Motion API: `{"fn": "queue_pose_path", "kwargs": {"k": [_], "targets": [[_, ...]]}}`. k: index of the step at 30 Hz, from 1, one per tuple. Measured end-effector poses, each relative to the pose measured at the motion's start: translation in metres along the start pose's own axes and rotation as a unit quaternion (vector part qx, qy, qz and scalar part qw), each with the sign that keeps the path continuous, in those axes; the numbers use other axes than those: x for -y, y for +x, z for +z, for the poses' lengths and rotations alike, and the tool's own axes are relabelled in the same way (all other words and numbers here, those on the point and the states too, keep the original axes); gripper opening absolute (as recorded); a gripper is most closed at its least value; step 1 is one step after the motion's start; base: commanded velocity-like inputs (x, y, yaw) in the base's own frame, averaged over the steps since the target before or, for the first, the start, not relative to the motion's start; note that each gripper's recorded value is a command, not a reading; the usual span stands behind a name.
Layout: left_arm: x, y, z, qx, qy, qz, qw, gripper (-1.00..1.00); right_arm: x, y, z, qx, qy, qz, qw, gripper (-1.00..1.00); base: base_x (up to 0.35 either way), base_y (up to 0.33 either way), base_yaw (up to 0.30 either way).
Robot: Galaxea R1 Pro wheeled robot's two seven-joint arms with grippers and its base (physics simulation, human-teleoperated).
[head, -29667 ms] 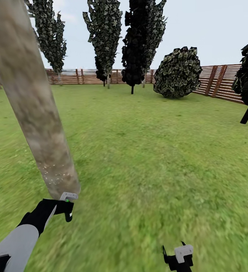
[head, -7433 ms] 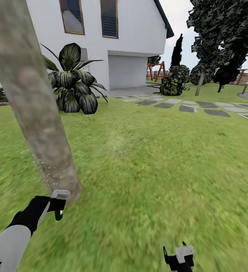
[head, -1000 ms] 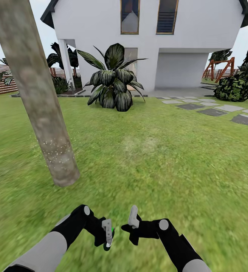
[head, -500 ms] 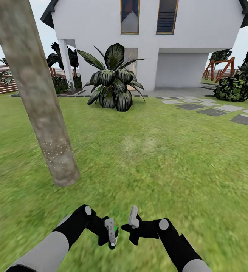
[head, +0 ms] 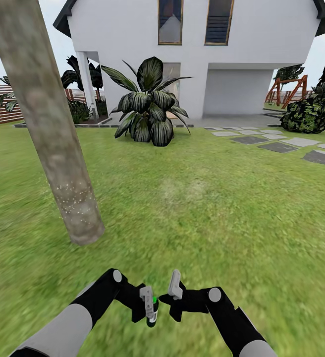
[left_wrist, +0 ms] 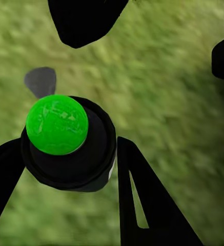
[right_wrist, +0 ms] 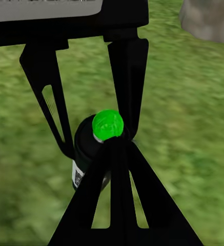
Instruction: In the garden, pick up the pesticide atomizer on the floor and spray pesticide onto both trees until each tree trunk is fully covered.
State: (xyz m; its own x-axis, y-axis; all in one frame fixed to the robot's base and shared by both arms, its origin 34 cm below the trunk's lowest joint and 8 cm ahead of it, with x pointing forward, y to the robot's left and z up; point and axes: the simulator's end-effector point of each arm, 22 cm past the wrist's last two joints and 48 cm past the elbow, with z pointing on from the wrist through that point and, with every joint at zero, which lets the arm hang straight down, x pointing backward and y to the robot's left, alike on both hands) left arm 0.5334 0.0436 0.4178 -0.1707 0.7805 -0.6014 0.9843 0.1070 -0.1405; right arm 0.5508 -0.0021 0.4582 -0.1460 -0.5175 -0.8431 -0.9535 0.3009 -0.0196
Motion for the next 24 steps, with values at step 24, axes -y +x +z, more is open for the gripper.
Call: {"fn": "queue_pose_path", "kwargs": {"k": [24], "targets": [[0.002,-0.015,0.002,0.027,0.003,-0.010,0.9996,-1.00,0.000,0.001,0.000,0.000,0.000,0.000,1.0000,-1.00,0.000,0.000,0.000]]}}
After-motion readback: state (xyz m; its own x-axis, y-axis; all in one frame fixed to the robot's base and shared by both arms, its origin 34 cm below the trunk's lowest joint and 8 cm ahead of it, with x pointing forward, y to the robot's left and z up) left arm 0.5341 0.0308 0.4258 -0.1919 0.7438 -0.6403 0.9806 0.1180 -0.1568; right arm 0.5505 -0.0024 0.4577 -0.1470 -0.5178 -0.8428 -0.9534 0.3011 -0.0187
